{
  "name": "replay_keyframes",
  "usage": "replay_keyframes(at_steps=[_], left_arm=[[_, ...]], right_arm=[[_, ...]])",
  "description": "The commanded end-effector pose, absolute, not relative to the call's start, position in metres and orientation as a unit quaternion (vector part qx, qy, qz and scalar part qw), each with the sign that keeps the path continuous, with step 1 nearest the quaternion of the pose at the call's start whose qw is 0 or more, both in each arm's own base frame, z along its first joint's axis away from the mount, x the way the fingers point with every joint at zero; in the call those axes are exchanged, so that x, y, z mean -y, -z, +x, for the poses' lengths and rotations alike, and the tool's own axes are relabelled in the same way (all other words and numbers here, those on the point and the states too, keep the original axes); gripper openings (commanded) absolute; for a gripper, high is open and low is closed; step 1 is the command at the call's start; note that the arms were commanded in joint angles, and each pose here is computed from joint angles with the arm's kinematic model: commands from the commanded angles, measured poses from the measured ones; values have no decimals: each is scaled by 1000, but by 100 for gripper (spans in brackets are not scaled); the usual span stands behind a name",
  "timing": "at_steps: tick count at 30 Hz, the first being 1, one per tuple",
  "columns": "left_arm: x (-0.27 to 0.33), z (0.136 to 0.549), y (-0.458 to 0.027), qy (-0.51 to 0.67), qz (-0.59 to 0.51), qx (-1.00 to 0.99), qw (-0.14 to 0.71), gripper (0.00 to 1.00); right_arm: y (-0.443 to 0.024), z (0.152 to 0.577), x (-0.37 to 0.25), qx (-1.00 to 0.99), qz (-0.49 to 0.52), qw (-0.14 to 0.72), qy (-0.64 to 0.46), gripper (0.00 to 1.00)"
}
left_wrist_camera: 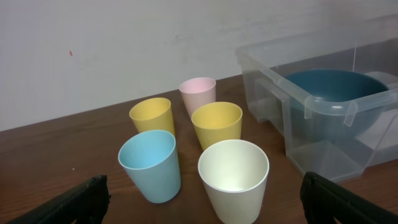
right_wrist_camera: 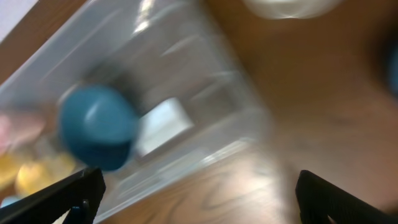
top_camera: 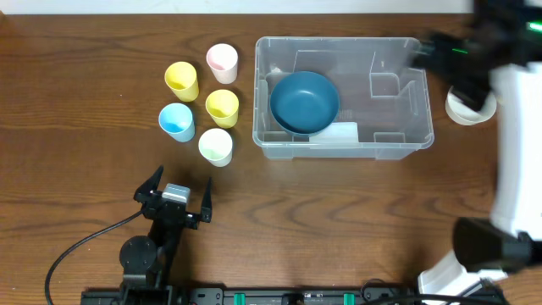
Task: Pack container
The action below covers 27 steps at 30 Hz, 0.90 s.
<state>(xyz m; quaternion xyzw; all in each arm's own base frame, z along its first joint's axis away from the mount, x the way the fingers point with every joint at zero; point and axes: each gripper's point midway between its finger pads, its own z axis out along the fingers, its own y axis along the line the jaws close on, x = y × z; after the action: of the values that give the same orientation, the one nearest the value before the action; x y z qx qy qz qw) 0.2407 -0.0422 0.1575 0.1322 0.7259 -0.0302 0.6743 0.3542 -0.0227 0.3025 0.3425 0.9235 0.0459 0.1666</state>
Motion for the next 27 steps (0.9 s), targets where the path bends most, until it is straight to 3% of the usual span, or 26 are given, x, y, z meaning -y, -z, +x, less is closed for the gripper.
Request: replay_keyframes(at_steps=[1, 6, 12, 21, 27], left_arm=[[42, 240, -141, 30, 136, -741, 657, 98], [42, 240, -141, 30, 136, -741, 657, 98], [42, 240, -141, 30, 136, -741, 657, 98], [42, 240, -141, 30, 136, -741, 657, 98], [42, 240, -141, 30, 136, -741, 657, 98]], right_arm=[[-301, 335, 78, -897, 410, 164, -6, 99], [-285, 283, 134, -853, 507, 127, 8, 99], [-228, 224, 171, -812, 581, 52, 15, 99], [-135, 205, 192, -801, 598, 21, -2, 99], [-115, 214, 204, -802, 595, 52, 2, 99]])
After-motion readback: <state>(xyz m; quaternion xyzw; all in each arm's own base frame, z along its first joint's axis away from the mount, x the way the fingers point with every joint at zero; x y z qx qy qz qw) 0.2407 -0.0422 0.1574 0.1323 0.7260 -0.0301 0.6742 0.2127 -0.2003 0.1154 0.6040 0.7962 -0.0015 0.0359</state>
